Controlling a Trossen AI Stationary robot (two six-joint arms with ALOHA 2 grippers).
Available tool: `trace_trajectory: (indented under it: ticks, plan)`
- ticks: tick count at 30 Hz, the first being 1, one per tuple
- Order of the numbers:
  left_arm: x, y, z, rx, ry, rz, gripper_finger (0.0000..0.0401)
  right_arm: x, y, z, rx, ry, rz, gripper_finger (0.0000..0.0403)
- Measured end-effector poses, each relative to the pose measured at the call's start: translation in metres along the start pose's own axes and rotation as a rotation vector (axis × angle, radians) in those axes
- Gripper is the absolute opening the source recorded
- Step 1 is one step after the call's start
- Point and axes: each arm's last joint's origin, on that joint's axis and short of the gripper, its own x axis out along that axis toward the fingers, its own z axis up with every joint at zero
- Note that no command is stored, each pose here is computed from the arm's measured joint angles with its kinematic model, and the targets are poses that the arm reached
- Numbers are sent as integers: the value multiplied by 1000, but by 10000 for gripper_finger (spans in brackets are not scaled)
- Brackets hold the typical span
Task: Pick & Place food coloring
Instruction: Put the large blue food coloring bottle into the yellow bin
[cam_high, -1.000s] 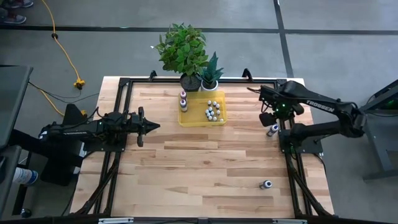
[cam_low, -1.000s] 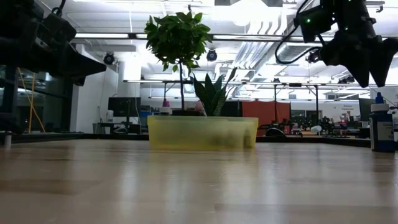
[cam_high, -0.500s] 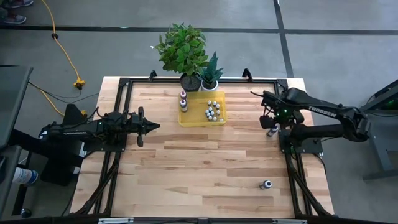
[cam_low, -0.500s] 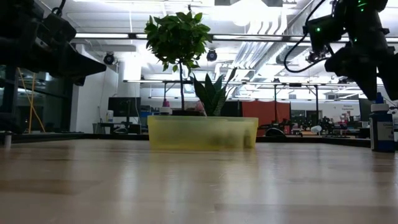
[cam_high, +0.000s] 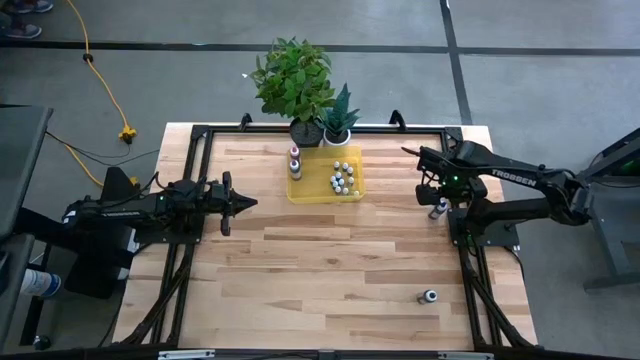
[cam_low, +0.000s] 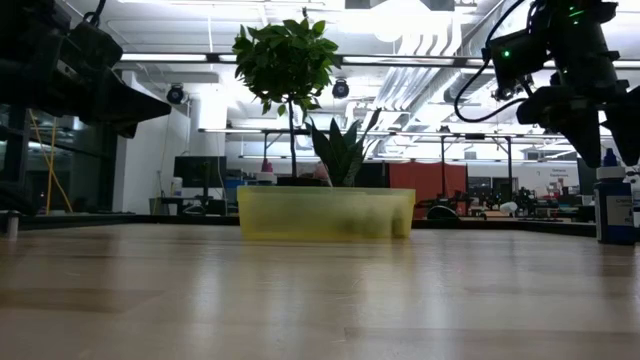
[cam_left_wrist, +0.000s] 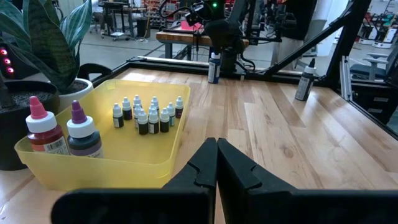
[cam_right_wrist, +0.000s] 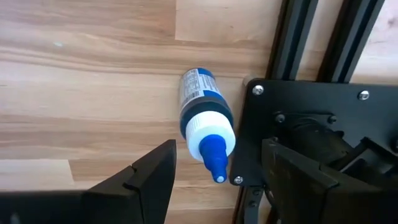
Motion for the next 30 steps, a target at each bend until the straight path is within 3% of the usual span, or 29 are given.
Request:
trace_trajectory:
  ticks: [22,30]
  plan:
    - [0,0,0,0,0,0,0,1,7,-2,110,17,60,226]
    - [0,0,0,0,0,0,0,1,5,-2,178,-7,26,226]
